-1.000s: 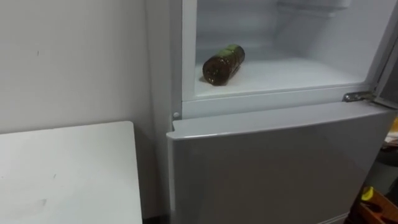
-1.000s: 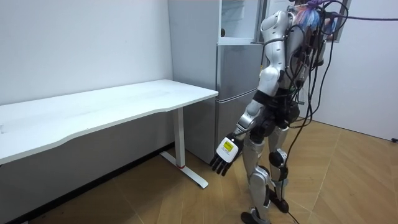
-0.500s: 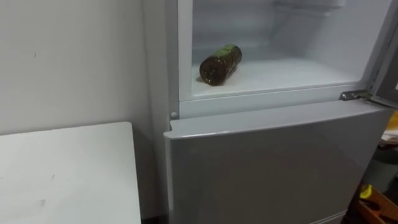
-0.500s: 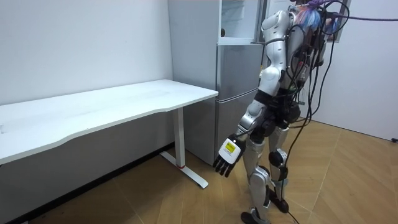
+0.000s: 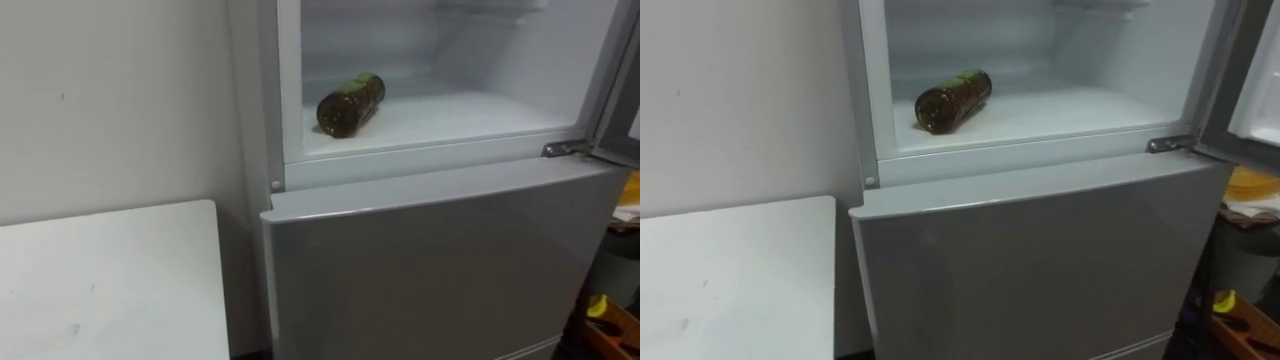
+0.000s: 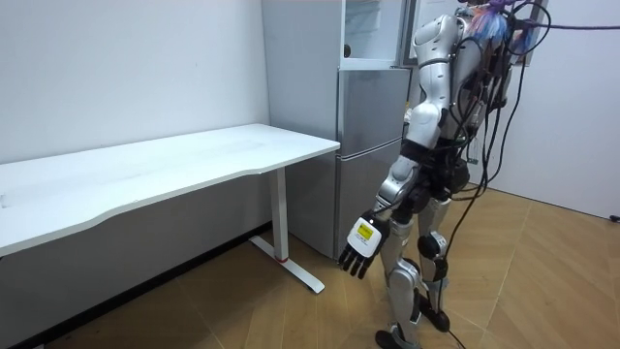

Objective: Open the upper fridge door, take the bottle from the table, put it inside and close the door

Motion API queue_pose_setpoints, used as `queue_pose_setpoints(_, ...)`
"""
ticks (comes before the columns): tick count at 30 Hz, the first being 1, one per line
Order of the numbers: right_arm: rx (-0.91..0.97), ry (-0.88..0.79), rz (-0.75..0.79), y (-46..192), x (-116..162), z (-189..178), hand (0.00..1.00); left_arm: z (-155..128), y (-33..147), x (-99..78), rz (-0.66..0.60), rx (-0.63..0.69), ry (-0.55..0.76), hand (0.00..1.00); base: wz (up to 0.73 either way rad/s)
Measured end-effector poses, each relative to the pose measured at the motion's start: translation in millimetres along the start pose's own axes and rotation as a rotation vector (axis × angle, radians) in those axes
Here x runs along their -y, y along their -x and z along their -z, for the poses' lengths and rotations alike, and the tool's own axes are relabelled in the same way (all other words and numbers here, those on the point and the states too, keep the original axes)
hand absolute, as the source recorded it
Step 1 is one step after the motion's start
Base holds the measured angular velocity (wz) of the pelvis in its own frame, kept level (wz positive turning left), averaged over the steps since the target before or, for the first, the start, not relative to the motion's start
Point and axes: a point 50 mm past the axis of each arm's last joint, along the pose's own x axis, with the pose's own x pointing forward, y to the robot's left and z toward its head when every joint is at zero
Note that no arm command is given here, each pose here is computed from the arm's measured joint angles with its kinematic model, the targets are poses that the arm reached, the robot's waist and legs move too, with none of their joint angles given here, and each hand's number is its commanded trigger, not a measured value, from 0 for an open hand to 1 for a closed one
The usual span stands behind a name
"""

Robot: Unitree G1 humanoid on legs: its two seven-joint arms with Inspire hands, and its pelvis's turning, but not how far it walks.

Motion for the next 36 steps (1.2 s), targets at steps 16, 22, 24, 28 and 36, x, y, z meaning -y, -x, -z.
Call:
queue_pose_setpoints(16,-0.181,0.071,-0.235,42,-18,49,0.0,-13,-2.7,13.9,0.057,0.05,-0.123,0.0,-0.08)
queue_pose_setpoints(22,-0.252,0.048,-0.327,55,-24,64,0.0,-15,-3.1,19.3,0.078,0.054,-0.159,0.0,0.01)
queue_pose_setpoints(24,-0.283,0.06,-0.428,62,-30,71,0.0,-16,-3.4,21.0,0.084,0.055,-0.175,0.0,-0.03)
queue_pose_setpoints(28,-0.395,0.064,-0.692,88,-49,90,0.0,-23,-5.1,24.1,0.094,0.056,-0.201,0.0,0.12)
queue_pose_setpoints(36,-0.563,-0.009,-0.874,120,-57,113,0.0,-22,-5.3,28.2,0.105,0.04,-0.235,0.0,0.13)
